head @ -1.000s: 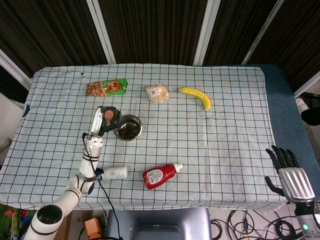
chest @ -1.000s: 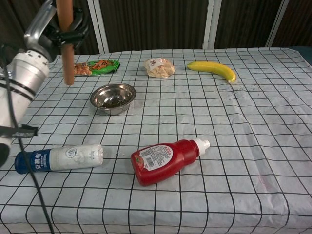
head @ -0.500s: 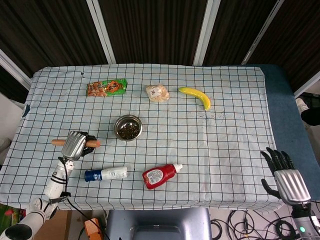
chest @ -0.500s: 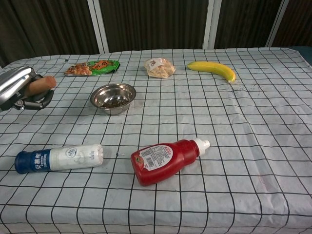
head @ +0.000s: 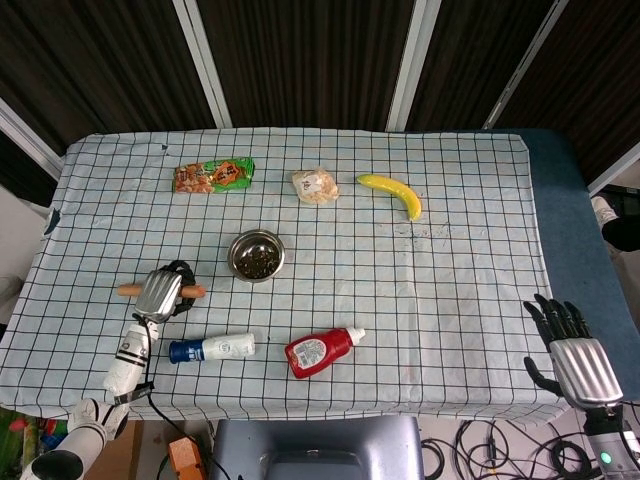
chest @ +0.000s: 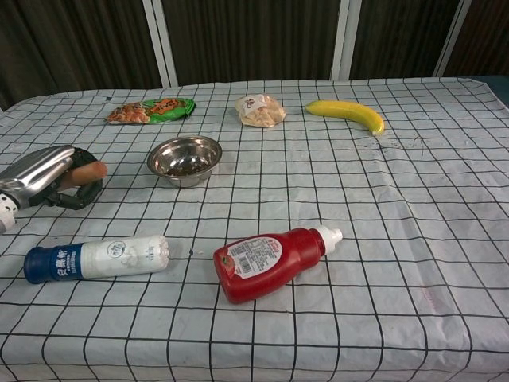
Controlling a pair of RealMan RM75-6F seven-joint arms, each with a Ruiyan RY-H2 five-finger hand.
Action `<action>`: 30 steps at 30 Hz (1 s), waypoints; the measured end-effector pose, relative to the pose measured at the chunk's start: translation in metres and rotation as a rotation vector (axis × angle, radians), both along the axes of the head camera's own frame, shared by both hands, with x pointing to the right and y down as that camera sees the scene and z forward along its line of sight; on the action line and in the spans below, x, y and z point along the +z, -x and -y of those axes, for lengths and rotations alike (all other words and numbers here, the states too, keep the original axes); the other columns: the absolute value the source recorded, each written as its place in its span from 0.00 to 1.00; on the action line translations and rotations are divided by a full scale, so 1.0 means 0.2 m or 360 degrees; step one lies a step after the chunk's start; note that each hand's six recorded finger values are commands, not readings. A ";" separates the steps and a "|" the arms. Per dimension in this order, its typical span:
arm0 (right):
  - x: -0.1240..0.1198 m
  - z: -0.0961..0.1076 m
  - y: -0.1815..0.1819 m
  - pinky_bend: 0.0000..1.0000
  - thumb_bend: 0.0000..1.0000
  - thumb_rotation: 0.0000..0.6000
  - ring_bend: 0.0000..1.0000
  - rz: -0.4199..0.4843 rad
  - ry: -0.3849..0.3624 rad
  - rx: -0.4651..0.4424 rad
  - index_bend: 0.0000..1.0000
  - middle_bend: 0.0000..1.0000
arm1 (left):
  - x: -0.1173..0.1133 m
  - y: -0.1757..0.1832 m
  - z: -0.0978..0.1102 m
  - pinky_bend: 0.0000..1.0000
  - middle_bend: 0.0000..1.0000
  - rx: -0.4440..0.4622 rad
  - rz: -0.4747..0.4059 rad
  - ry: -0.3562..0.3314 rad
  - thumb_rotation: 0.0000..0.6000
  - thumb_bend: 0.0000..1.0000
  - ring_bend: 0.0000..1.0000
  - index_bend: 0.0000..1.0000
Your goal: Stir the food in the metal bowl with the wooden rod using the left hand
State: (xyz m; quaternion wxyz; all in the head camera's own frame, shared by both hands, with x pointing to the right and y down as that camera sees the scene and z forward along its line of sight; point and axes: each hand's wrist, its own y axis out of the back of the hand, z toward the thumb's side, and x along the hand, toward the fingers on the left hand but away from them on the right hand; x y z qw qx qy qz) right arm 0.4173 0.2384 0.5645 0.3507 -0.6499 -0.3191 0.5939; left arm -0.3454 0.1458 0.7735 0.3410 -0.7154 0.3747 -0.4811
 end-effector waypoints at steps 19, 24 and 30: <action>-0.01 0.00 0.01 0.00 0.31 1.00 0.00 0.0024 -0.0022 -0.0001 0.00 0.00 | 0.02 0.03 -0.11 0.13 0.03 0.0060 -0.0010 0.0181 0.73 0.29 0.00 0.00; -0.02 0.00 0.00 0.00 0.31 1.00 0.00 0.0024 -0.0028 0.0001 0.00 0.00 | -0.09 0.05 -0.09 0.13 0.09 0.0099 -0.0055 0.0082 0.72 0.29 0.00 0.00; -0.03 -0.01 0.00 0.00 0.31 1.00 0.00 0.0014 -0.0038 0.0006 0.00 0.00 | -0.30 0.12 -0.11 0.09 0.03 0.0171 -0.0026 -0.0050 0.95 0.31 0.00 0.00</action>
